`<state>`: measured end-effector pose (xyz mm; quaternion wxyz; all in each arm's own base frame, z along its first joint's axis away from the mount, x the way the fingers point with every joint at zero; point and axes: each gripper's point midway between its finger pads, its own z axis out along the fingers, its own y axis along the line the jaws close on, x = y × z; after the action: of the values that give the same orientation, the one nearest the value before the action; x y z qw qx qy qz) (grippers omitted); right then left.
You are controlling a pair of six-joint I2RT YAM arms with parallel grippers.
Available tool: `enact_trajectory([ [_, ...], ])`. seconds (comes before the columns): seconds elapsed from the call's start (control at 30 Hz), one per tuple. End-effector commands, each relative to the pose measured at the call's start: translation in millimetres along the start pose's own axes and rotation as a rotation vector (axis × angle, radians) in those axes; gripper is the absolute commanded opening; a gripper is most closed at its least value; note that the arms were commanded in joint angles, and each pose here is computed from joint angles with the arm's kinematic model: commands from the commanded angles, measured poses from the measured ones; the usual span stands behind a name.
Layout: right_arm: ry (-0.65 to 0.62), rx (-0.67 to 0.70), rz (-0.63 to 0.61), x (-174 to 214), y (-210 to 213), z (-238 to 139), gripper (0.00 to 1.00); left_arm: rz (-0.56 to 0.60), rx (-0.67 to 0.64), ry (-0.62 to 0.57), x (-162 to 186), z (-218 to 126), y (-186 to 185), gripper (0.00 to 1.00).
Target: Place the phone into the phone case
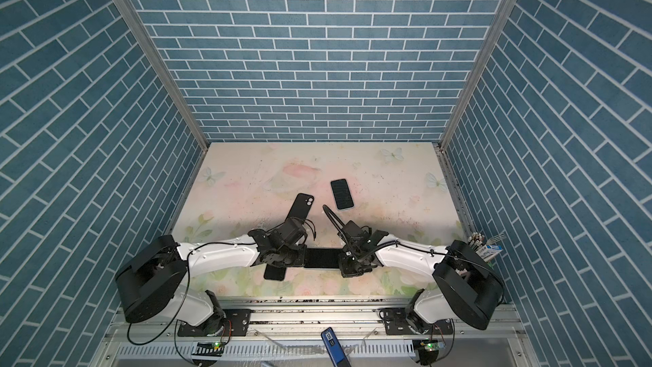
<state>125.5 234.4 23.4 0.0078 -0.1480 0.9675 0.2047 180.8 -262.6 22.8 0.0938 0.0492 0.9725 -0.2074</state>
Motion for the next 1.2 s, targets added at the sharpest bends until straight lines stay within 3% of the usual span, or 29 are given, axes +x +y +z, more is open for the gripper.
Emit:
enact_trajectory([
  [0.0,-0.082,0.018,0.013,-11.5,3.3,-22.2,0.14,0.008,-0.061,0.056,16.6,2.1,15.4,0.22],
  [0.13,-0.099,0.061,0.000,-13.8,-2.4,-30.8,0.15,0.012,-0.061,0.056,16.1,1.5,14.7,0.23],
  [0.53,0.005,0.058,0.017,-5.9,-4.0,-1.9,0.15,0.017,-0.070,0.067,17.9,1.8,16.5,0.23],
  [1.17,0.018,0.093,0.025,-2.1,-13.1,3.0,0.11,0.013,-0.056,0.061,16.0,4.3,13.3,0.23],
])
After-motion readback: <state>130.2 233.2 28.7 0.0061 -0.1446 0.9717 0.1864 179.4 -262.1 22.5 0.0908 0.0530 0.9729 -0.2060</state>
